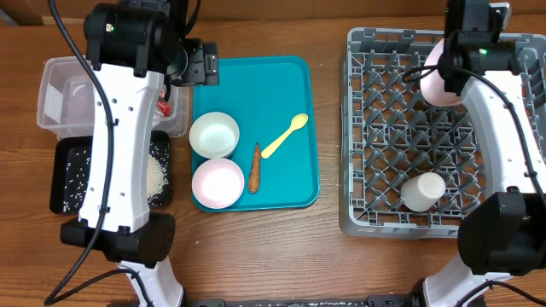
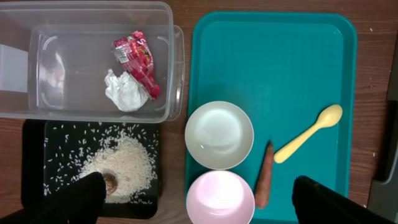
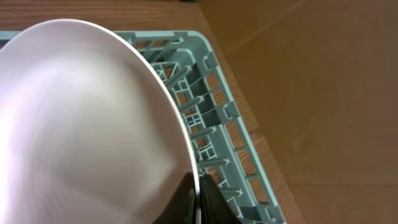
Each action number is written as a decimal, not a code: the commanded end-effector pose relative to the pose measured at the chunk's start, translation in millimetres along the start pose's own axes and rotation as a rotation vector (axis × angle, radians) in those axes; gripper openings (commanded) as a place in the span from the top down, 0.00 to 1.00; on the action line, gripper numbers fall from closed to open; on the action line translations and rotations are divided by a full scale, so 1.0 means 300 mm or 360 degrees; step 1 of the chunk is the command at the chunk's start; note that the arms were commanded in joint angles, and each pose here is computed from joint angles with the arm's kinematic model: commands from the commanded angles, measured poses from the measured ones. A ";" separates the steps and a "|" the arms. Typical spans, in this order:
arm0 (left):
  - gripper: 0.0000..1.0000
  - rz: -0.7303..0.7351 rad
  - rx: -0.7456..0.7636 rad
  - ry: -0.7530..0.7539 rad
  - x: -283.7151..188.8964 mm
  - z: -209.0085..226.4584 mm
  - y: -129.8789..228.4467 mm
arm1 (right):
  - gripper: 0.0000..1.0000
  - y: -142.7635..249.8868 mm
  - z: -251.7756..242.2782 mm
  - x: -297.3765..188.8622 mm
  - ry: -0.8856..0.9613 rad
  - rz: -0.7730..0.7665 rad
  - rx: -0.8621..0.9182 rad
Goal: Sort waste into correct bins and load items into the dishwasher
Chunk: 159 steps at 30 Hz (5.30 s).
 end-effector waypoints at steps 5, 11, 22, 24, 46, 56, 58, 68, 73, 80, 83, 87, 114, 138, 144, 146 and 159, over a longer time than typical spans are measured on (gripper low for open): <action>0.01 -0.0001 -0.0012 -0.0008 0.019 -0.008 -0.010 | 0.96 -0.014 -0.013 0.000 -0.0127 -0.0052 -0.0046; 0.01 -0.0001 -0.0012 -0.0008 0.019 -0.008 -0.010 | 0.96 -0.023 -0.039 0.006 0.0009 -0.0063 -0.0058; 0.00 -0.0004 -0.0013 -0.0008 0.020 -0.008 -0.011 | 0.96 -0.023 -0.033 0.006 -0.0011 -0.0065 -0.0083; 0.00 -0.0003 -0.0013 -0.0008 0.019 -0.008 -0.011 | 0.96 -0.016 -0.024 0.010 -0.0036 -0.0050 -0.0101; 0.00 -0.0006 -0.0013 -0.0006 0.019 -0.008 -0.012 | 0.34 -0.011 0.036 0.025 -0.0005 -0.0030 -0.0200; 0.00 -0.0010 -0.0014 -0.0005 0.019 -0.009 -0.013 | 0.05 -0.077 0.075 -0.103 -0.0073 -0.0192 -0.0123; 0.00 -0.0013 -0.0015 -0.0004 0.020 -0.009 -0.014 | 0.00 -0.105 0.059 -0.166 -0.0099 -0.0262 -0.0041; 0.00 -0.0059 -0.0036 0.0033 -0.016 0.000 -0.023 | 0.03 -0.056 0.239 -0.575 -0.1516 -0.0310 -0.0046; 0.00 -0.0223 -0.0110 0.0077 -0.151 0.061 -0.028 | 0.14 0.008 0.371 -0.643 -0.2033 -0.0053 -0.0006; 0.00 -0.0383 -0.0174 0.0126 -0.269 0.113 -0.018 | 0.29 0.107 0.614 -0.665 -0.2161 0.0208 -0.0033; 0.00 -0.0355 -0.0200 0.0127 -0.259 0.112 -0.015 | 0.39 0.146 0.718 -0.691 -0.2177 0.0227 -0.0122; 0.00 -0.0311 -0.0231 0.0116 -0.245 0.112 -0.007 | 0.42 0.202 0.849 -0.693 -0.2119 0.0348 -0.0103; 0.00 -0.0309 -0.0551 0.0009 -0.226 0.265 -0.029 | 0.73 0.454 1.299 -0.680 -0.2165 0.0528 -0.0239; 0.00 -0.0307 -0.0548 0.0010 -0.226 0.263 -0.028 | 0.96 0.036 0.796 -0.584 -0.1523 0.0147 0.0017; 0.00 -0.0308 -0.0548 0.0010 -0.226 0.263 -0.028 | 0.96 -0.111 0.492 -0.520 -0.0681 -0.0200 0.0243; 0.00 -0.0308 -0.0548 0.0010 -0.226 0.263 -0.028 | 0.96 -0.128 0.428 -0.486 -0.0379 -0.0285 0.0284; 0.00 -0.0309 -0.0549 0.0011 -0.226 0.263 -0.029 | 0.96 -0.130 0.296 -0.154 0.0276 -0.0154 0.0082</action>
Point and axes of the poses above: each gripper's point midway between its finger pads, its own x axis out along the fingers, its own z axis along the line the jaws close on, y = z × x, the point moved 7 cm from there along -x, back along the fingers, and after that the axes turned 3 degrees about -x, right-handed, at the moved point
